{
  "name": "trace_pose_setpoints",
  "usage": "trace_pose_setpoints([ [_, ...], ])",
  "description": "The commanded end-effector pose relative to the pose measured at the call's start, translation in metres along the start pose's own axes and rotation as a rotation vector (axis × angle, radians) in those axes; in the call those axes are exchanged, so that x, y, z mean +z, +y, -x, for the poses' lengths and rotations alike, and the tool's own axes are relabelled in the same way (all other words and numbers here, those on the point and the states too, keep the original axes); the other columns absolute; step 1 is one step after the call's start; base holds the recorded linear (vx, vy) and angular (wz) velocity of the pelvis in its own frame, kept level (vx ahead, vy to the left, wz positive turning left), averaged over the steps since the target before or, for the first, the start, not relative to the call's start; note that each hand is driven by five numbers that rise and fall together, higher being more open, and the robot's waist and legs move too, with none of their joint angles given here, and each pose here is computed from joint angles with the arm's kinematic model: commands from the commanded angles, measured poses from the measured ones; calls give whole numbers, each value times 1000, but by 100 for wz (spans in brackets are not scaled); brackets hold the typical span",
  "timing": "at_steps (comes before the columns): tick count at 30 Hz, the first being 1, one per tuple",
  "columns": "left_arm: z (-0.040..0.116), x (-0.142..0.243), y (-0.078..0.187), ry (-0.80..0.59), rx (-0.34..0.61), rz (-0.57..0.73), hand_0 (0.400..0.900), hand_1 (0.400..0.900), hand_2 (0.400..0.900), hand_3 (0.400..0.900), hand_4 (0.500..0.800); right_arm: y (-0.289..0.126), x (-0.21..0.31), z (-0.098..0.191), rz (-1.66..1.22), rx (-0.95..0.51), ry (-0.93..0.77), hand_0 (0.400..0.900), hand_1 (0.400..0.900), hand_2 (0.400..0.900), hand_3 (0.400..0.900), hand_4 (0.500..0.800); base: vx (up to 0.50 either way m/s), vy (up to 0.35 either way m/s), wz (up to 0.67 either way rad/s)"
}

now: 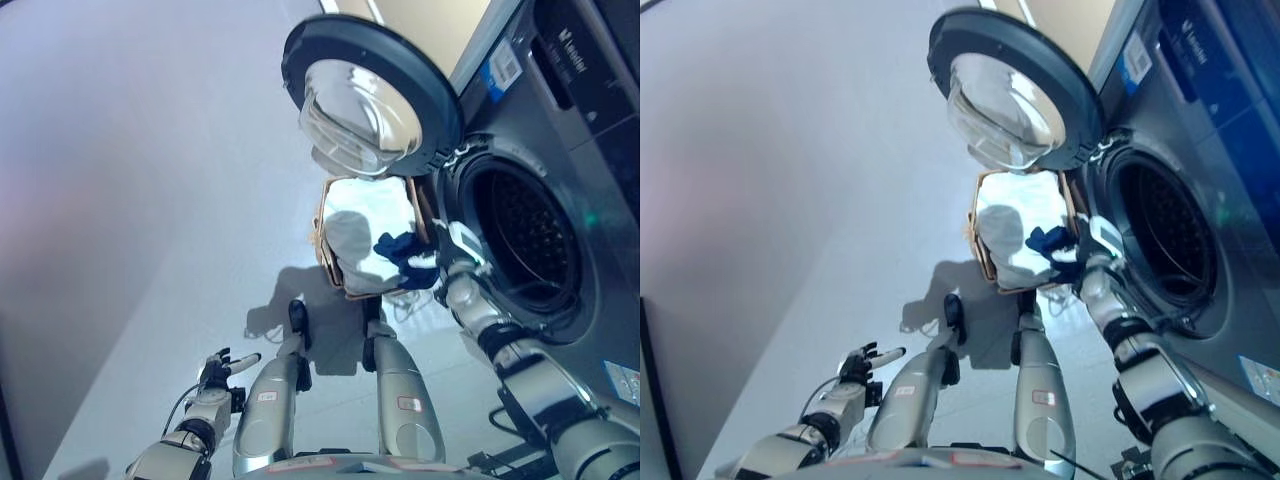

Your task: Put the clothes in the basket into the washing machine.

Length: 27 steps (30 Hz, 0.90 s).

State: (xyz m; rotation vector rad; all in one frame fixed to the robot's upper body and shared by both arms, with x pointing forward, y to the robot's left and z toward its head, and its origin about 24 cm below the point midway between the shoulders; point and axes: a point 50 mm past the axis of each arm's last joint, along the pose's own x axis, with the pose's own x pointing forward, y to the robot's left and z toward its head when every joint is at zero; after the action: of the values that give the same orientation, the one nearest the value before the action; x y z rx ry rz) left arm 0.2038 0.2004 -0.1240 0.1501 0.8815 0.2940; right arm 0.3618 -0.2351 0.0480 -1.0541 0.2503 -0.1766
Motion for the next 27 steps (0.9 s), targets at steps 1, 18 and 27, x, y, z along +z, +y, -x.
trace_pose_setpoints([
  [1,-4,11,20,-29,89,18,900,900,900,900,800,-18,12,-9,22,-104,-11,900,900,900,900,800,-115,-20,12],
  [18,-6,71,16,-206,154,198,900,900,900,900,800,-89,1,-20,353,-460,75,900,900,900,900,800,-50,-2,9],
  [27,-4,78,15,-239,153,189,900,900,900,900,800,-99,-2,-20,370,-503,94,900,900,900,900,800,-62,14,6],
])
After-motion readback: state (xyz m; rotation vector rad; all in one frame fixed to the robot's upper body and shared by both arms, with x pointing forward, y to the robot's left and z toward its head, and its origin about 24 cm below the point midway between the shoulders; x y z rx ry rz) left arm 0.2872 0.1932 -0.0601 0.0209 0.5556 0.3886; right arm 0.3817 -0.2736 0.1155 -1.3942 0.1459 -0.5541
